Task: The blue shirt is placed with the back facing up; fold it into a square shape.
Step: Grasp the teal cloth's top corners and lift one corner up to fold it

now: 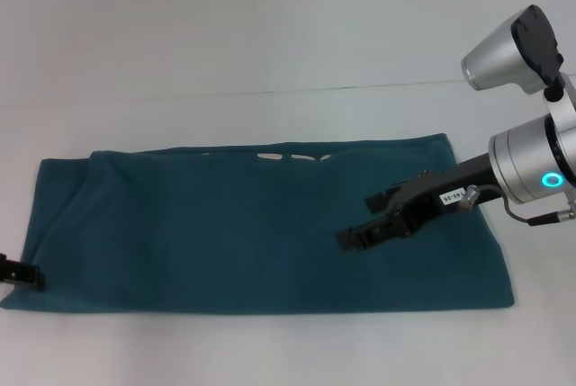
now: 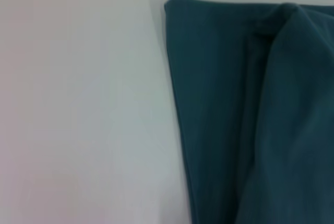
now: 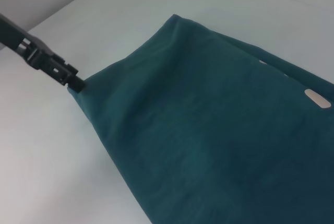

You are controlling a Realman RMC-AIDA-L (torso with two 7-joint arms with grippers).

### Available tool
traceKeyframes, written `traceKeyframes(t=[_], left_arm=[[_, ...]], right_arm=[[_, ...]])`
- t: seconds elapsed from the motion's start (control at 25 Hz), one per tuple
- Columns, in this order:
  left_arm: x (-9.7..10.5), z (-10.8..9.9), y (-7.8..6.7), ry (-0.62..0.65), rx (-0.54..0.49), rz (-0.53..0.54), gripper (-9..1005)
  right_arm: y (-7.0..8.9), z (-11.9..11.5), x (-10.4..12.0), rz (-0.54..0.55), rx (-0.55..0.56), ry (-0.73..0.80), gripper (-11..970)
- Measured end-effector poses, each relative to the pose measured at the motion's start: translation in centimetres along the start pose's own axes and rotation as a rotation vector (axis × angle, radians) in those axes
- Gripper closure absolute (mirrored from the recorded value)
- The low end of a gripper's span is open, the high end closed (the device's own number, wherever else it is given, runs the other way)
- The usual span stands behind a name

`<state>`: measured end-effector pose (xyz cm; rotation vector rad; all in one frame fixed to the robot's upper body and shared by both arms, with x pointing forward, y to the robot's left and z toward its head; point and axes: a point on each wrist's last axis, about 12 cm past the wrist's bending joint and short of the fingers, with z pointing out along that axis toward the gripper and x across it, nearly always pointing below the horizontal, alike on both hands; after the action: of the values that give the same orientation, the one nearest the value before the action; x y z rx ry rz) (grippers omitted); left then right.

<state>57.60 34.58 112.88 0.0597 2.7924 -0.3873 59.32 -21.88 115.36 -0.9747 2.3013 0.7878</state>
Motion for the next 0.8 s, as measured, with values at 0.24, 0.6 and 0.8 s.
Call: traceKeyframes(t=[0.24,0.6,0.8], left_arm=[[1.2,-0.5,0.7,0.007,0.064,-0.100,120],[2.1,-0.6,1.5,-0.014,0.131,-0.202,119],[2.3,-0.2,1.3,-0.010,0.145,-0.219,119]], right_arm=[[0.0,-0.1,-0.1,0.000,-0.002,0.004,24],[0.2,0.2,-0.2,-0.021,-0.003,0.013,24],[0.3,0.3,-0.3,-0.026,-0.005,0.015,24]])
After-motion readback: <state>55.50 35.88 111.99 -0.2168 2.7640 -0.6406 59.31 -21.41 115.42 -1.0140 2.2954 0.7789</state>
